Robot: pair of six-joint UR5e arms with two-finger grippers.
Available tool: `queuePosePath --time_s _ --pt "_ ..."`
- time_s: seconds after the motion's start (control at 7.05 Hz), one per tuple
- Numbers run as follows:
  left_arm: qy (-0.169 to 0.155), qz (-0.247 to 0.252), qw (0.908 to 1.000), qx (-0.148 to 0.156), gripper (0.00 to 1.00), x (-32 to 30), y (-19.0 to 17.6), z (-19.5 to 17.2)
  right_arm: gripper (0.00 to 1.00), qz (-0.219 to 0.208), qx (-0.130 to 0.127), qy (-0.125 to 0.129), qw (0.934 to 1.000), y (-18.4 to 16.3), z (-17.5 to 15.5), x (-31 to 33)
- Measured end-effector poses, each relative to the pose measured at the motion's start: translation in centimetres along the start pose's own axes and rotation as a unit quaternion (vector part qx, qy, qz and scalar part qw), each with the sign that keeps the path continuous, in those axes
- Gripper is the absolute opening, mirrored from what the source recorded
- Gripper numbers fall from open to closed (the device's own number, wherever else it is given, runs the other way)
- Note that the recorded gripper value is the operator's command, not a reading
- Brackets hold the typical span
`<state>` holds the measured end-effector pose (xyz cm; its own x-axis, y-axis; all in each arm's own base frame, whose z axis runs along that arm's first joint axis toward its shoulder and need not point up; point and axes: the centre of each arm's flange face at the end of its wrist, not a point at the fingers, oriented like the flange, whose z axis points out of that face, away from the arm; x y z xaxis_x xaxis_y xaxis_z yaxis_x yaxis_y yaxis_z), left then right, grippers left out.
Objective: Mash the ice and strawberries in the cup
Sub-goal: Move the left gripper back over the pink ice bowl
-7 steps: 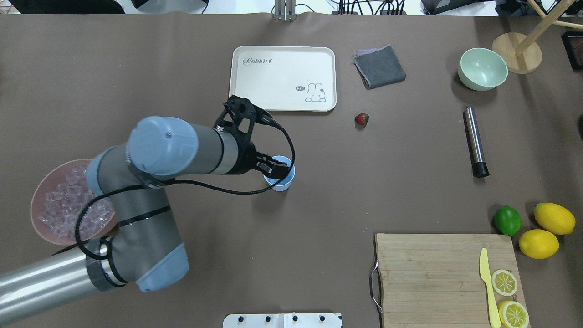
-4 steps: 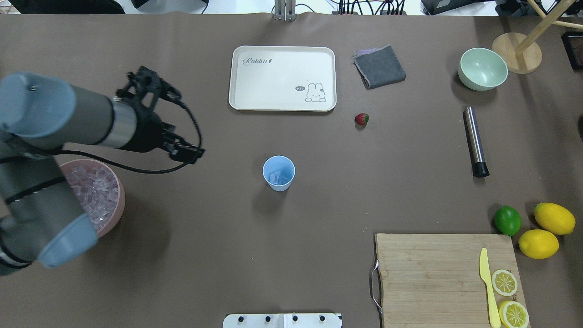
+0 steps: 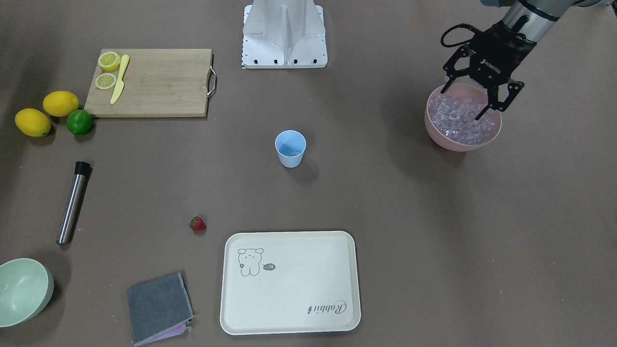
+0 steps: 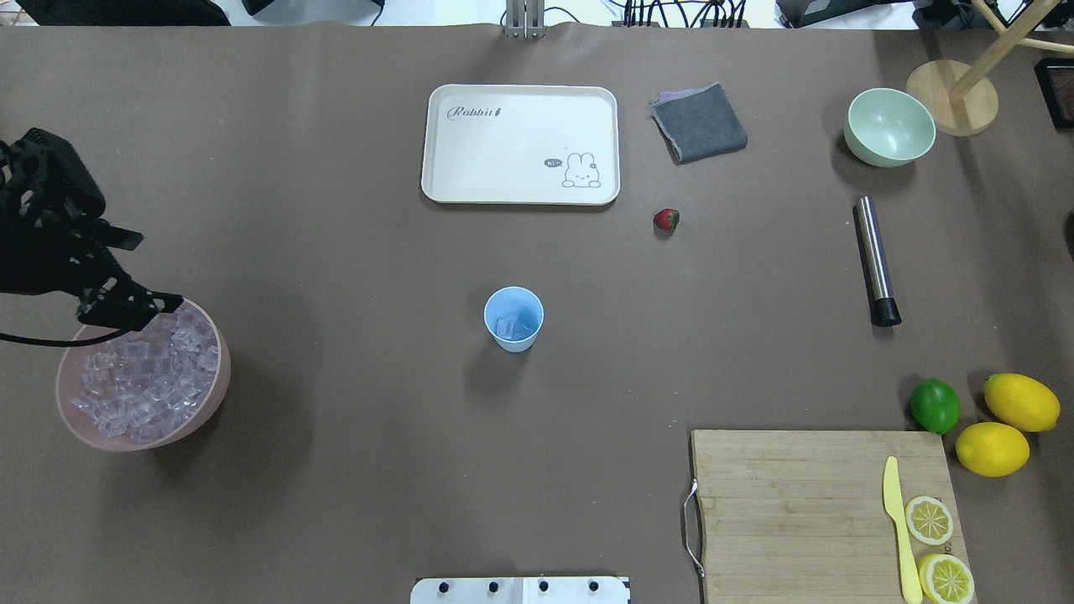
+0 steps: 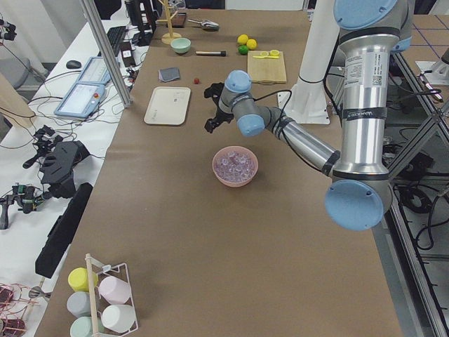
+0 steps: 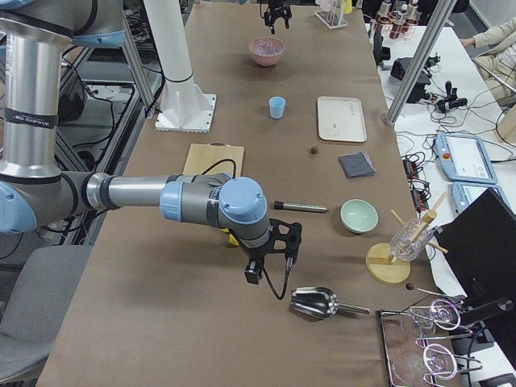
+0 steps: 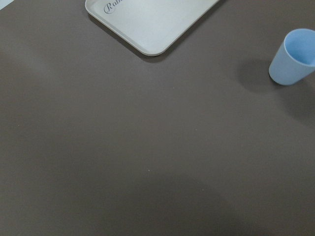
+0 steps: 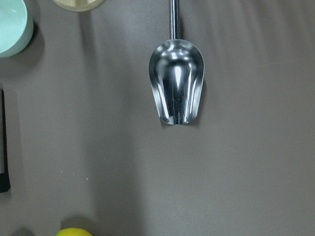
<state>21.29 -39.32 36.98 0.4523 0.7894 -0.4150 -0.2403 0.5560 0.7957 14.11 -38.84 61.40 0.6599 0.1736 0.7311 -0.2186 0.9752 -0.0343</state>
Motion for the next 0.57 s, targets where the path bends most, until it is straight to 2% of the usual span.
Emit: queuePosePath --time_s 0.28,0.57 --pt "0.001 0.005 0.9999 -0.016 0.98 -1.9 6.6 1.4 1.0 0.004 -0.003 0.0 1.0 0.1 0.2 0.2" --pt "0.002 -0.008 0.9991 -0.043 0.98 -2.6 10.8 1.6 1.0 0.009 -0.007 0.0 0.9999 0.1 0.7 0.8"
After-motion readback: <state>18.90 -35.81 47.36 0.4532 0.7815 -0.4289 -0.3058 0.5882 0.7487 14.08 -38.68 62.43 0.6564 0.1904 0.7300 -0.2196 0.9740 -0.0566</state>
